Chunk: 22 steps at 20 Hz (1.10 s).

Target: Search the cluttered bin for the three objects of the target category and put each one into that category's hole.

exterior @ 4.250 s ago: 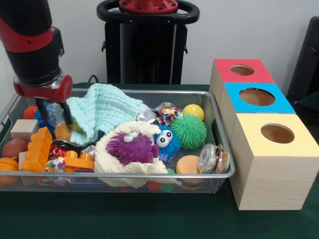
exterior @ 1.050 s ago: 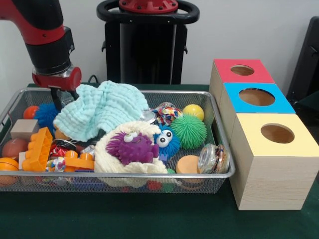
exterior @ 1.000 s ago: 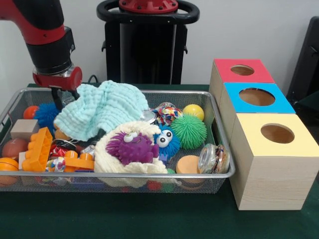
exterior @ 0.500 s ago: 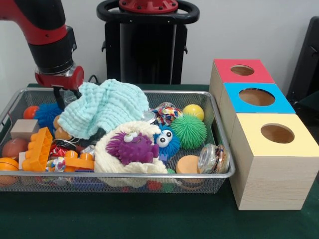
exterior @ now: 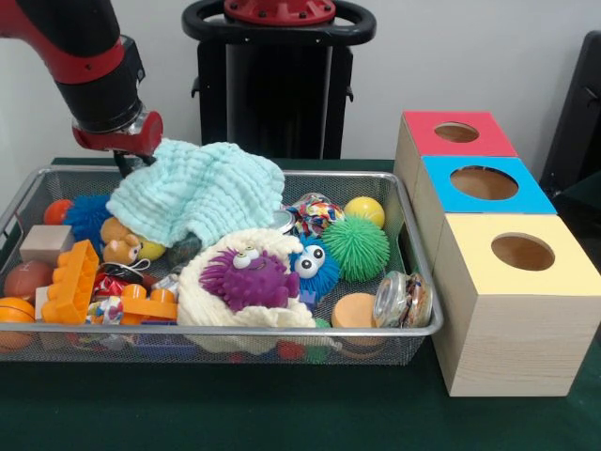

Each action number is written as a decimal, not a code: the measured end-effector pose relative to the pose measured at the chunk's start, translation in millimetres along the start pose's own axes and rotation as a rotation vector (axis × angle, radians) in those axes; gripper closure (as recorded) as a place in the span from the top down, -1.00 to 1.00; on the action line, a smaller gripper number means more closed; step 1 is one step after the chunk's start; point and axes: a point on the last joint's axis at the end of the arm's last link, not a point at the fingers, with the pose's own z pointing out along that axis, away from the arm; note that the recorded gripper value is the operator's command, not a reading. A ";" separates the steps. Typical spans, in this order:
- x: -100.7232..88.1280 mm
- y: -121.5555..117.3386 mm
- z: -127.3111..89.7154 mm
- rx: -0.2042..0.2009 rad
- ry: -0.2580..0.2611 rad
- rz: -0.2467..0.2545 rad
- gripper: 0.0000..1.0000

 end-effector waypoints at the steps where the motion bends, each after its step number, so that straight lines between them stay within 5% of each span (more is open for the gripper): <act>1: 0.8 0.3 -0.3 -0.002 0.009 -0.001 -1.00; 22: -20.3 14.4 -2.5 -0.029 0.004 -0.027 -1.00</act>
